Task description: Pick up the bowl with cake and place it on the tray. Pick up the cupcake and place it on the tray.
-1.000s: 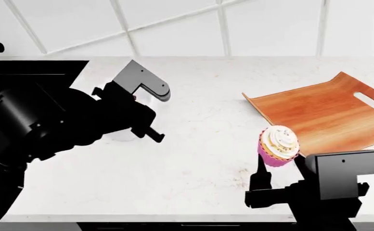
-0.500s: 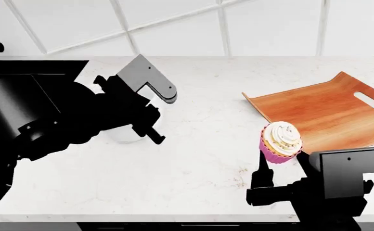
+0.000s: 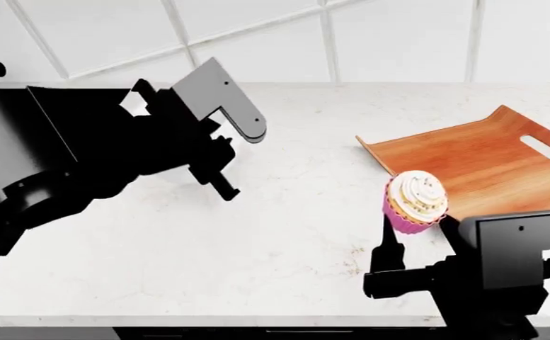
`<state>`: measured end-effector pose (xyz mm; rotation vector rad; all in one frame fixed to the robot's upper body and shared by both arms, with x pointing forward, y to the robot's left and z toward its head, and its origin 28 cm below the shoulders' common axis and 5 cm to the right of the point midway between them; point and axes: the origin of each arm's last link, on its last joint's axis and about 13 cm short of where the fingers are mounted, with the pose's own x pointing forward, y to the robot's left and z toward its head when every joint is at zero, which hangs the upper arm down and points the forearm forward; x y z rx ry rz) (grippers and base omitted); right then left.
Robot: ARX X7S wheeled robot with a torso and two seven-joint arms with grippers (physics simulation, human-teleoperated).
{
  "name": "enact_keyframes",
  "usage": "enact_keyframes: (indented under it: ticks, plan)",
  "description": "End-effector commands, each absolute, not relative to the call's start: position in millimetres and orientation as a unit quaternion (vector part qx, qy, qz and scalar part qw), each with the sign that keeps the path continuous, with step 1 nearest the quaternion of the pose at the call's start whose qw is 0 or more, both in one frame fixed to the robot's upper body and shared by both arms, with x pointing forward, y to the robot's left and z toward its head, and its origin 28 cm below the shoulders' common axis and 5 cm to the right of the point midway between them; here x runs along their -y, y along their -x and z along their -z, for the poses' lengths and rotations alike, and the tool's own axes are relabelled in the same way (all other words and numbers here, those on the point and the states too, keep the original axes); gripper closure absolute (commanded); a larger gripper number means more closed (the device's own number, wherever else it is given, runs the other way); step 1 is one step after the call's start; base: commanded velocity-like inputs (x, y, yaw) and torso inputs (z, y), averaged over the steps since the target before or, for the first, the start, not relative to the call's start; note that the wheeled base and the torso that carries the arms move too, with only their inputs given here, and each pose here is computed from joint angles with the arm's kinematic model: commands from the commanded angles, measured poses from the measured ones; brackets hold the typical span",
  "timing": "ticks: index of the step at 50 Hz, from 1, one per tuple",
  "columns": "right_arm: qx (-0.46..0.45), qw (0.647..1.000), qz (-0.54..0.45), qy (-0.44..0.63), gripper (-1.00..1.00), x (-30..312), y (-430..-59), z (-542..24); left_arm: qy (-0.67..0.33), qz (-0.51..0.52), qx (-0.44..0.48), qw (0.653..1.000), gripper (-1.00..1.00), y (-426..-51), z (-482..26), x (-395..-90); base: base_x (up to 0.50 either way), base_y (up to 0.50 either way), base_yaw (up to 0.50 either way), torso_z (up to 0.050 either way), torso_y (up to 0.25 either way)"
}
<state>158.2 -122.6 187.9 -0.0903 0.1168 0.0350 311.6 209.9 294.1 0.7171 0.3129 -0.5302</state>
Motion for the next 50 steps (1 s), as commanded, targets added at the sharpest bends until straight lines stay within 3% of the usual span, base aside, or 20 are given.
enact_keyframes:
  ticks: [1,35,50]
  plan:
    - [-0.037,0.997,-0.02,0.063,1.0,124.5,-159.8,-196.3,-0.394,0.196,-0.096,0.893,1.0,-310.4,-320.3,-213.8,0.0,0.0,0.0,0.0,0.0]
    - [-0.019,0.998,-0.007,0.053,1.0,135.5,-177.0,-251.2,-0.423,0.212,-0.107,0.874,1.0,-299.9,-324.1,-214.8,0.0,0.0,0.0,0.001,0.002]
    - [-0.015,0.998,-0.001,0.058,1.0,135.9,-177.6,-252.6,-0.409,0.216,-0.104,0.88,1.0,-300.8,-323.6,-215.0,0.0,-0.27,0.0,0.001,0.002]
